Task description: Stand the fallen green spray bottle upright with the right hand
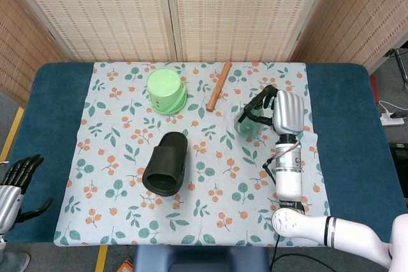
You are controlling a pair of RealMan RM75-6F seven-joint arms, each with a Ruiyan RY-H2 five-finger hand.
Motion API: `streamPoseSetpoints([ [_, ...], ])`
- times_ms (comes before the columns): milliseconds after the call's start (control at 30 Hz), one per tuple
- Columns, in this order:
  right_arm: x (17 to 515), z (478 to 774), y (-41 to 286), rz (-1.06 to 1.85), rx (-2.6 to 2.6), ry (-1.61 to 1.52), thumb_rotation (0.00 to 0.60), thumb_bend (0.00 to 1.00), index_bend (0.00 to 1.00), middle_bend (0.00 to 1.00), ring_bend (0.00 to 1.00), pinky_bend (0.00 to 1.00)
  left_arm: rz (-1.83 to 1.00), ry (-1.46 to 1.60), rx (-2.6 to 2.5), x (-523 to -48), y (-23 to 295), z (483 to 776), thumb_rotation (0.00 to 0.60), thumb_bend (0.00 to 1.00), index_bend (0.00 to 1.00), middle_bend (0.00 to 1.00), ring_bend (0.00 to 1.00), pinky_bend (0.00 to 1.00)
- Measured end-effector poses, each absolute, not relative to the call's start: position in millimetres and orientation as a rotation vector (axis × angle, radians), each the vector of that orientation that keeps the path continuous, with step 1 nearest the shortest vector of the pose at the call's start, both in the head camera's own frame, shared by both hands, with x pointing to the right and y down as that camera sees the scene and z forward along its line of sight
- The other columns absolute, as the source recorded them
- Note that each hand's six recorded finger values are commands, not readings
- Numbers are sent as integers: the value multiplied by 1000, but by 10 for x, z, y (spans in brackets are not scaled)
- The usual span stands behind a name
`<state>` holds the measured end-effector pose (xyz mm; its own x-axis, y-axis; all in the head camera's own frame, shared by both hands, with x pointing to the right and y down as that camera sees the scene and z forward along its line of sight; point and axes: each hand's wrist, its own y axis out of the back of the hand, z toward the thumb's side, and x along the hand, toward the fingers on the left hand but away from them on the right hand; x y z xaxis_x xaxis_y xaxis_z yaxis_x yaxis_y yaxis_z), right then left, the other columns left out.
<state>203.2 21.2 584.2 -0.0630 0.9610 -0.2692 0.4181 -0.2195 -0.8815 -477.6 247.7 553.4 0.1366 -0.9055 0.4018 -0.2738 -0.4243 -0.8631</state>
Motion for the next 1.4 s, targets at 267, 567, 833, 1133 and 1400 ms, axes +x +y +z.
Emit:
streamPoseSetpoints([
  [267, 2066, 5981, 268, 1338, -1720, -1545, 600, 135, 823, 655, 624, 693, -1291, 1144, -1796, -4780, 2472, 5505, 600, 221, 17, 13, 0, 0],
  [567, 2098, 6149, 244, 1360, -1716, -1509, 600, 140, 822, 655, 623, 691, -1305, 1139, -1797, -4787, 2472, 5544, 600, 222, 17, 13, 0, 0],
  [833, 2090, 6251, 239, 1371, -1719, -1481, 600, 140, 819, 655, 623, 691, -1311, 1133, -1800, -4793, 2469, 5563, 600, 221, 16, 13, 0, 0],
  [1133, 2160, 6307, 233, 1399, -1753, -1540, 600, 139, 803, 655, 623, 691, -1306, 1135, -1811, -4782, 2476, 5556, 600, 220, 17, 13, 0, 0],
  [1400, 2188, 6329, 218, 1407, -1753, -1527, 600, 132, 765, 655, 608, 691, -1305, 1133, -1827, -4771, 2481, 5564, 600, 221, 17, 13, 0, 0],
])
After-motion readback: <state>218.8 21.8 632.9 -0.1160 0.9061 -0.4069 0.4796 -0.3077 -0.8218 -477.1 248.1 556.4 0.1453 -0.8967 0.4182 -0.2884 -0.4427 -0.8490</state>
